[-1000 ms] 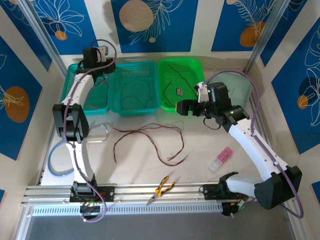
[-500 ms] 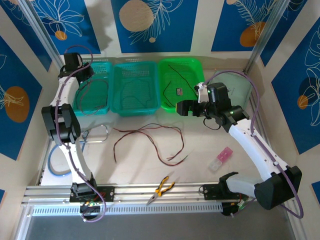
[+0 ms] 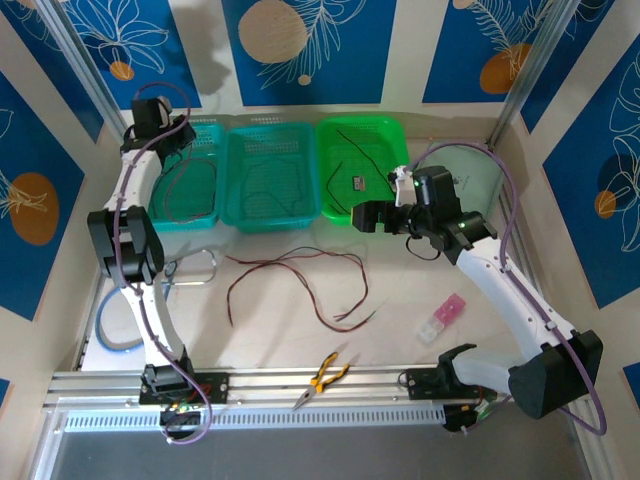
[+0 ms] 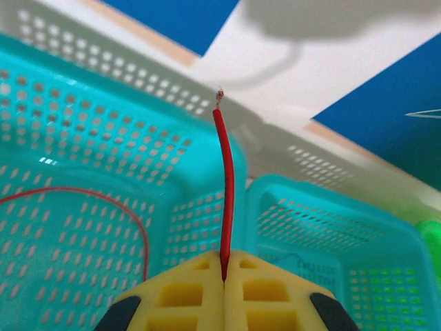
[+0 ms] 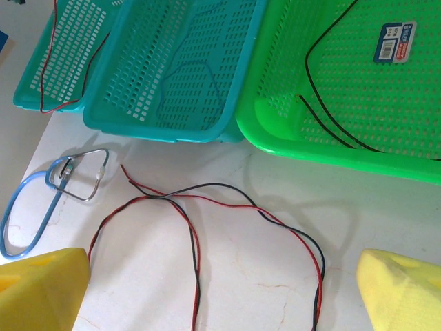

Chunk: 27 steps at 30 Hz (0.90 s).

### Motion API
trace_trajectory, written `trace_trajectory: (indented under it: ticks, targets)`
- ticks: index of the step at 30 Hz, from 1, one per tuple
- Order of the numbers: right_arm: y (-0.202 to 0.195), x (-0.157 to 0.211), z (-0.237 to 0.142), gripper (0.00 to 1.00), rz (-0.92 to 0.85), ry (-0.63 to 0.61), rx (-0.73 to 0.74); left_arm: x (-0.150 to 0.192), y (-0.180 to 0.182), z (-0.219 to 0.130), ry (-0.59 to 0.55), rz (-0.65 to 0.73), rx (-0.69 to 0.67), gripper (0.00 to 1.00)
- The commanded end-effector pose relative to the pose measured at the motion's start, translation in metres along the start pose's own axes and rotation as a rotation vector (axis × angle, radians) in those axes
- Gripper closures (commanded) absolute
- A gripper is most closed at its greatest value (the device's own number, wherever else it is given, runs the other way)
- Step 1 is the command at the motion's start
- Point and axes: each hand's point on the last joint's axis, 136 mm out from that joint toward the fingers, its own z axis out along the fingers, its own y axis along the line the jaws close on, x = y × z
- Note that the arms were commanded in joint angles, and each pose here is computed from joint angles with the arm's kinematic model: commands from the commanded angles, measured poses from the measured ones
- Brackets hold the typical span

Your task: Untangle the cables

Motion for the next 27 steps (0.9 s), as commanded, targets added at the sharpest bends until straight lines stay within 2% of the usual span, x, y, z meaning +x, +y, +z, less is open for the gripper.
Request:
trace_trajectory:
  ticks: [1,5,9,14,23,27]
  targets:
    - [0.005,0.004,0.004,0.01,0.01,0.023,-0.025,-0.038,-0.04,-0.014,-0.096,0.068,0.136,1.0]
    - [0.005,0.003,0.004,0.01,0.009,0.019,-0.022,-0.051,-0.071,-0.021,-0.124,0.103,0.271,1.0]
    - [0.005,0.001,0.002,0.01,0.003,0.017,-0.018,-0.057,-0.084,-0.027,-0.17,0.104,0.357,1.0]
    - [0.004,0.003,0.0,0.01,0.007,0.018,-0.017,-0.038,-0.062,-0.007,-0.133,0.051,0.337,1.0]
    - [0.0,0.01,-0.007,0.01,0.01,0.019,-0.004,0.001,-0.011,0.022,-0.055,-0.013,0.217,1.0]
    - [-0.001,0.012,-0.007,0.01,0.02,0.02,-0.005,0.012,0.015,0.025,-0.015,-0.061,0.117,1.0]
